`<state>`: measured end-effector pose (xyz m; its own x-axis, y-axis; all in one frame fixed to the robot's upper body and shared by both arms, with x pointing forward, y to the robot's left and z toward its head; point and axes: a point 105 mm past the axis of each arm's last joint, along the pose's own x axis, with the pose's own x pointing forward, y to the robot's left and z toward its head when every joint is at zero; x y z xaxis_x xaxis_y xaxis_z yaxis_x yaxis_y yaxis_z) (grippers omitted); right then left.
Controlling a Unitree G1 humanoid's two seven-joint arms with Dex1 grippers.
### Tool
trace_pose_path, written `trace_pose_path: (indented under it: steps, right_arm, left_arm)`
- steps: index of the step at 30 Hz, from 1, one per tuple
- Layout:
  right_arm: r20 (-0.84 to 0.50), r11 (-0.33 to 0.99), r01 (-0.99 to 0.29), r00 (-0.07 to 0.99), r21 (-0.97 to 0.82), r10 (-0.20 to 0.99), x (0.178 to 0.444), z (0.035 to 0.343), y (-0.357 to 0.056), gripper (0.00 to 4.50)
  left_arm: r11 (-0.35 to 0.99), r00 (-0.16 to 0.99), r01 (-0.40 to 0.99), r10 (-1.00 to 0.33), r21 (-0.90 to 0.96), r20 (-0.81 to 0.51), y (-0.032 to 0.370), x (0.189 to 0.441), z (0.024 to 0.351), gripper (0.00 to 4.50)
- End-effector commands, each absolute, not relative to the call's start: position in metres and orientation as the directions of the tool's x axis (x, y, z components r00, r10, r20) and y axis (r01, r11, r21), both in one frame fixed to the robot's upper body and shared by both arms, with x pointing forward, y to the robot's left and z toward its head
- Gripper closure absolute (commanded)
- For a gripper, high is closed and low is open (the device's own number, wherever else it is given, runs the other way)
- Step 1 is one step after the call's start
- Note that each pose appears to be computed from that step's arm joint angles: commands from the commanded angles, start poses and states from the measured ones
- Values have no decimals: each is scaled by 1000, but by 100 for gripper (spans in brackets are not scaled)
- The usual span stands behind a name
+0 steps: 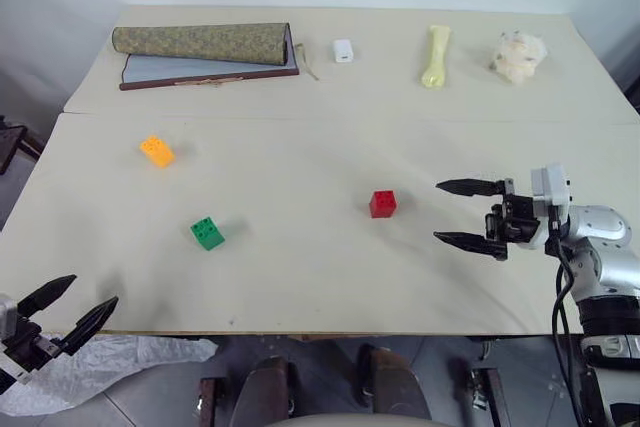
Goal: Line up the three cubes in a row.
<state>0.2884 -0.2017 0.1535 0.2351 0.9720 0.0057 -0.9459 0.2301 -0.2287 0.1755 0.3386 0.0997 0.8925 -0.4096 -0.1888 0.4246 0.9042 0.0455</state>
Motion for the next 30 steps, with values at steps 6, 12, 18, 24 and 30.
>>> trace_pose_path:
  steps: [6,12,18,24,30]
  right_arm:
    - [86,146,-943,126,-299,988,266,175,-190,8]
    - [105,111,-959,86,-261,991,249,164,-175,8]
    - [117,154,-950,126,-271,985,250,162,-173,0]
    - [104,211,-936,189,-282,976,251,163,-180,0]
    - [114,323,-900,302,-292,946,247,174,-198,0]
  left_arm:
    - [768,782,623,-611,146,-122,276,246,121,0]
    - [719,738,675,-658,164,-150,265,265,116,0]
    - [679,708,705,-687,204,-162,256,275,113,125]
    - [579,608,791,-778,196,-159,234,281,125,304]
    - [216,271,946,-937,239,-223,166,307,164,303]
